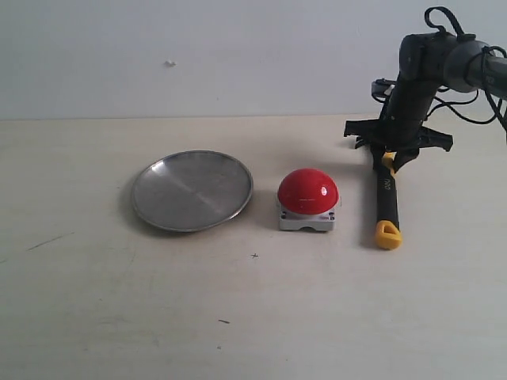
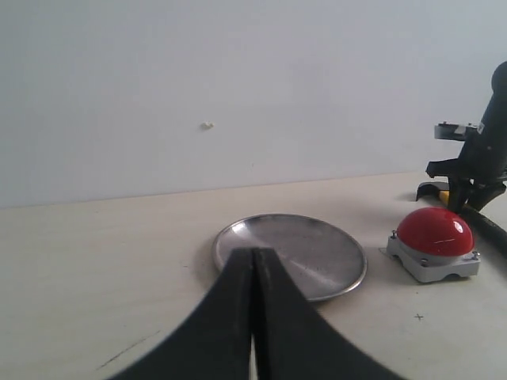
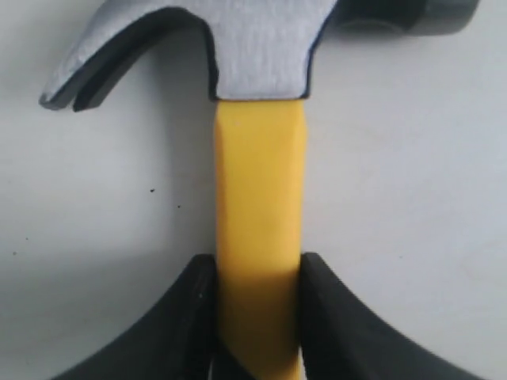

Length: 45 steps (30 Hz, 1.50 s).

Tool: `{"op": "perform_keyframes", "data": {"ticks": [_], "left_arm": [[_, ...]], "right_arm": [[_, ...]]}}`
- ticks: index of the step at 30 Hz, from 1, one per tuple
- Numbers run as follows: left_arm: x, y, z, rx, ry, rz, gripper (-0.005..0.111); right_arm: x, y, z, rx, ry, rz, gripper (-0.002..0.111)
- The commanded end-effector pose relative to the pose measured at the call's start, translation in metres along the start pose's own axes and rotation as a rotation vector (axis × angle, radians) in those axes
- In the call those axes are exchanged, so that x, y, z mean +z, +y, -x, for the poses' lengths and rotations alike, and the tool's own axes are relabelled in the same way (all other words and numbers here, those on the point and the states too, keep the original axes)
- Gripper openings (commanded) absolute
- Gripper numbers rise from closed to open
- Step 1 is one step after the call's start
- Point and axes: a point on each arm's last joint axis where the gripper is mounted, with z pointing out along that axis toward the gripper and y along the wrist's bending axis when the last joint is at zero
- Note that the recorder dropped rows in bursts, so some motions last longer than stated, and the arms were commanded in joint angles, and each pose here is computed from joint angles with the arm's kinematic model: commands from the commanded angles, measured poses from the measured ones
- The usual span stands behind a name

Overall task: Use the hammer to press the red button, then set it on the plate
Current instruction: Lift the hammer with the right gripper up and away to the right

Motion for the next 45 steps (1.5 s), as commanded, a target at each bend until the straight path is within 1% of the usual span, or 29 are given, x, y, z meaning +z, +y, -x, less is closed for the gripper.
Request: {"op": "perform_keyframes", "data": {"ticks": [1,4,8,11,15,20,23,25,31,33,37,40,42,45], "left_arm": [[0.0,0.0,-0.001,0.001,-0.003,0.001,0.0],[0.0,0.0,-0.001,0.001,-0.003,0.001,0.0],[0.0,0.0,-0.001,0.001,-0.003,0.001,0.0],[0.0,0.0,-0.001,0.001,-0.003,0.001,0.0],[0.0,0.0,-0.001,0.001,-0.003,0.001,0.0],[0.0,0.0,-0.001,0.001,-0.003,0.001,0.0],[0.0,0.0,-0.001,0.001,-0.003,0.001,0.0],[0.0,0.0,-0.001,0.001,-0.003,0.001,0.0],[0.0,0.0,-0.001,0.001,-0.003,0.001,0.0],[0.0,0.0,-0.001,0.001,-0.003,0.001,0.0],[0.0,0.0,-0.001,0.001,-0.003,0.001,0.0],[0.0,0.0,-0.001,0.001,-0.003,0.001,0.0],[0.0,0.0,-0.001,0.001,-0.003,0.001,0.0],[0.0,0.0,-0.001,0.001,-0.003,0.001,0.0]], "right_arm": [[-0.043,0.014,0.0,-0.089,-0.093,-0.035,0.0],[-0.067,0.022,-0.006,-0.113,-0.144,-0.055,0.0],[-0.089,0.028,-0.019,-0.112,-0.207,-0.016,0.0],[-0.098,0.023,-0.032,-0.098,-0.228,0.002,0.0],[-0.106,0.008,-0.051,-0.092,-0.269,-0.036,0.0],[-0.135,-0.005,-0.071,-0.071,-0.434,0.003,0.0],[-0.168,-0.013,-0.089,-0.069,-0.585,0.077,0.0],[-0.187,-0.02,-0.104,-0.091,-0.679,0.119,0.0],[-0.225,-0.037,-0.151,-0.161,-0.86,0.217,0.0],[-0.234,-0.041,-0.169,-0.203,-0.934,0.278,0.0],[-0.248,-0.047,-0.21,-0.266,-1.076,0.449,0.0],[-0.25,-0.053,-0.234,-0.278,-1.142,0.536,0.0],[-0.251,-0.058,-0.245,-0.284,-1.186,0.544,0.0],[-0.249,-0.069,-0.258,-0.211,-1.229,0.542,0.0]]}}
